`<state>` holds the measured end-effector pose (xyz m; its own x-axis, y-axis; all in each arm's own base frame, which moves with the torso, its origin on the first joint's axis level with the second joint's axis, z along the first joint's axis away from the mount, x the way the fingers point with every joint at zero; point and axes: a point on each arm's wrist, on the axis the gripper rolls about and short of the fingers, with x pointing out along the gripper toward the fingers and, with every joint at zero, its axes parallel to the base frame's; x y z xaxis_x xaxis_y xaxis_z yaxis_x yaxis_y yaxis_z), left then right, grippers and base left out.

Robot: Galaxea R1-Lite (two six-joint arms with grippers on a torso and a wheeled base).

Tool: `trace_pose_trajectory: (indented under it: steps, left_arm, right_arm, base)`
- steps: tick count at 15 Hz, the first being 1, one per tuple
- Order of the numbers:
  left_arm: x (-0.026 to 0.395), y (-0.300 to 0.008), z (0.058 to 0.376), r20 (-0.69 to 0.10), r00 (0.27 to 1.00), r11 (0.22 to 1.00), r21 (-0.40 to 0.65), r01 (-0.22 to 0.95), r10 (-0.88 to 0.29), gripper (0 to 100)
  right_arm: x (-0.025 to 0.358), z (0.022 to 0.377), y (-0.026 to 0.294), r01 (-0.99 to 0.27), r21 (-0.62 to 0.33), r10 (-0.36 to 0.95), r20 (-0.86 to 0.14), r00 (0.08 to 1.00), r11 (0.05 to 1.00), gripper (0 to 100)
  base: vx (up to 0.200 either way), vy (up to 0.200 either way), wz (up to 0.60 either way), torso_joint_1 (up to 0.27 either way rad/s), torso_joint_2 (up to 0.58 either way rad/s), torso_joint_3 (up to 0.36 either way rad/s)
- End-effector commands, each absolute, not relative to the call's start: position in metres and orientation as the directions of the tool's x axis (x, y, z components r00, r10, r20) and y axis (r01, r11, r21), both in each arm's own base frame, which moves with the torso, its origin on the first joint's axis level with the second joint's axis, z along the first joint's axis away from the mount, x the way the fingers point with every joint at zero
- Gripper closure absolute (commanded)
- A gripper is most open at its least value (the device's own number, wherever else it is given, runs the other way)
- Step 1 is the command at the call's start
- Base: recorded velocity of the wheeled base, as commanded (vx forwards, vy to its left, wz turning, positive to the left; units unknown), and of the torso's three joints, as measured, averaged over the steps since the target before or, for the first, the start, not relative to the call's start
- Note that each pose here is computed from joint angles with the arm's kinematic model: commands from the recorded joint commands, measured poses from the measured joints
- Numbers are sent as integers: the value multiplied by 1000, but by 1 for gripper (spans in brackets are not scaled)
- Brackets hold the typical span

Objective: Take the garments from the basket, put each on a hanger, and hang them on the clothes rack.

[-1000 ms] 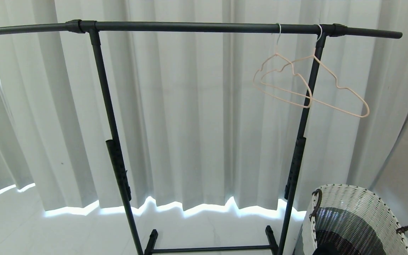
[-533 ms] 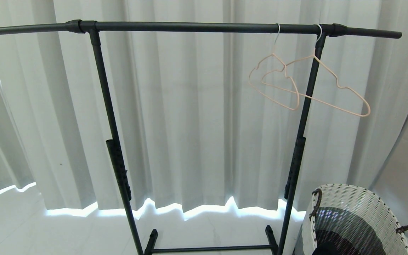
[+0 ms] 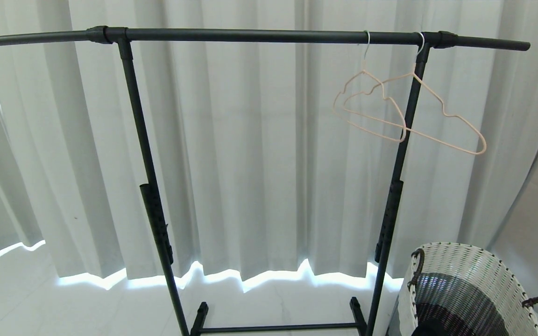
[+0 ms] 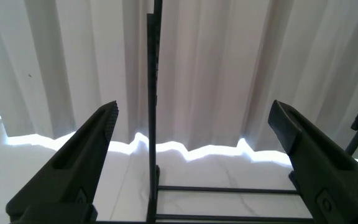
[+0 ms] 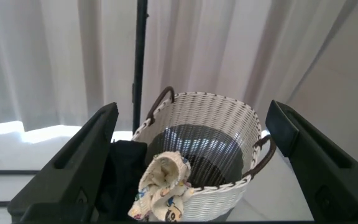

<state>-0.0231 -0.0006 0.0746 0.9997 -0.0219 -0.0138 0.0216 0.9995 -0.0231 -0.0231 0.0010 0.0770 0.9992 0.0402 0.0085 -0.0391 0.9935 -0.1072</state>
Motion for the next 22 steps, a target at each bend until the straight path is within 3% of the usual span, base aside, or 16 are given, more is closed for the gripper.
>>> trace_pose_trajectory:
  steps: [1,2,4,5,8,9,10,12,14,22]
  left_arm:
    - [-23,-1,75,-14,1000,1000,-23,21,-21,0]
    - [-23,-1,75,-14,1000,1000,-23,21,-21,0]
    - [-23,-1,75,-14,1000,1000,-23,21,-21,0]
    - [-23,-1,75,-14,1000,1000,-23,21,-21,0]
    - [-23,-1,75,-14,1000,1000,-23,21,-21,0]
    - [-23,-1,75,-14,1000,1000,-23,21,-21,0]
    - [-23,-1,75,-14,1000,1000,-23,21,-21,0]
    - [-23,-1,75,-14,1000,1000,-23,21,-21,0]
    - [-23,-1,75,-14,1000,1000,-23,21,-21,0]
    - [-23,-1,75,-14,1000,1000,-23,21,-21,0]
  right_arm:
    - [-25,87,2,-68,-125,75,54,996,990,0]
    - [-27,136,3,-174,-120,186,92,978,977,0]
    - [-2,184,4,-202,-85,203,2,979,976,0]
    - [14,184,4,-212,-93,202,-106,974,973,0]
    - [72,162,1,-285,-263,132,-479,868,922,0]
    - [73,161,1,-288,-267,130,-485,865,920,0]
    - [102,145,-3,-376,-314,99,-640,762,872,0]
    - [123,127,-8,-448,-345,40,-755,655,825,0]
    - [134,114,-14,-496,-440,-100,-814,572,749,0]
    - [133,102,-14,-498,-451,-94,-804,588,740,0]
  base:
    - [0,0,0,0,0,0]
    - [0,0,0,0,0,0]
    - [0,0,0,0,0,0]
    - [0,0,0,0,0,0]
    - [0,0,0,0,0,0]
    - [0,0,0,0,0,0]
    - [0,0,0,0,0,0]
    - [0,0,0,0,0,0]
    - [0,0,0,0,0,0]
    - [0,0,0,0,0,0]
